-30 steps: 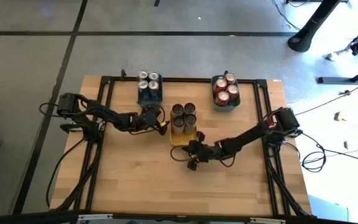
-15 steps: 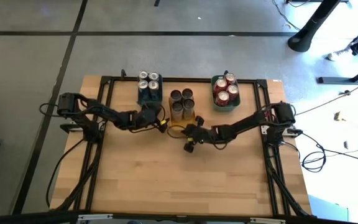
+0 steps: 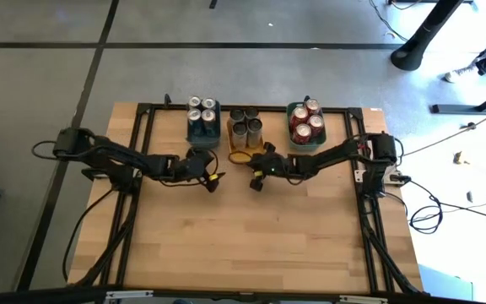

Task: Sort soda cans
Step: Adjust the yellow bin

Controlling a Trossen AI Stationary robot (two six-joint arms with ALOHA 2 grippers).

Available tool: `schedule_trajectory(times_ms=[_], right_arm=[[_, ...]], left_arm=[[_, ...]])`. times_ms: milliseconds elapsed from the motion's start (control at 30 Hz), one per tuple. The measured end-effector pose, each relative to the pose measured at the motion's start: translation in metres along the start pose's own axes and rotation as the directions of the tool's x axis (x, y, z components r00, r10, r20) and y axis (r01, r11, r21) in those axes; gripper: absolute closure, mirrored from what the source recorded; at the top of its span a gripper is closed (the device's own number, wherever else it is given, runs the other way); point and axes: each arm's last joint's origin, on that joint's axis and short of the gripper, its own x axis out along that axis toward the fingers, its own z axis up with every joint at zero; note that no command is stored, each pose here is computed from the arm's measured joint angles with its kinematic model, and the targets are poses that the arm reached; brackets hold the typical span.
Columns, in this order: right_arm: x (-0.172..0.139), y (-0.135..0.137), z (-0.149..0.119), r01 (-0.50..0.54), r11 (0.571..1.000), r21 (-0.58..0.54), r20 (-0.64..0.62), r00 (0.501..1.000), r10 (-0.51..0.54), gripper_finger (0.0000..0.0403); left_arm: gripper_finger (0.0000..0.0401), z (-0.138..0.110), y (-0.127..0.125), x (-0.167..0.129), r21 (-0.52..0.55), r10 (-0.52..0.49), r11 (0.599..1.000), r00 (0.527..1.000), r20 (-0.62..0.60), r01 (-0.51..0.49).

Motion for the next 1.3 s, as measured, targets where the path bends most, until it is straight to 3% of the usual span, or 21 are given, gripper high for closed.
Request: schedule_trajectory(times_ms=[367,800,1000,1300], right_arm=[[0.016,-0.036,0.003,-0.039,0.999,0.018,0.079,0.996,0.038,0.0395],[0.054,-0.033,0.007,-0.015,0.999,-0.033,0.068,0.998,0.018,0.0395],[0.058,-0.037,0.016,0.054,0.998,-0.038,0.084,0.995,-0.050,0.0395],[0.060,-0.048,0.019,0.059,0.998,-0.024,0.091,0.994,-0.057,0.0395]], left_arm=[[0.0031,0.011,0.005,-0.015,-0.034,-0.003,0.999,0.999,0.036,0.004],[0.0031,0.010,0.008,-0.014,-0.047,0.014,0.999,1.000,0.021,-0.013],[0.0031,0.010,0.008,-0.014,-0.047,0.015,0.999,1.000,0.019,-0.014],[0.0031,0.010,0.008,-0.013,-0.046,0.016,0.999,1.000,0.019,-0.015]])
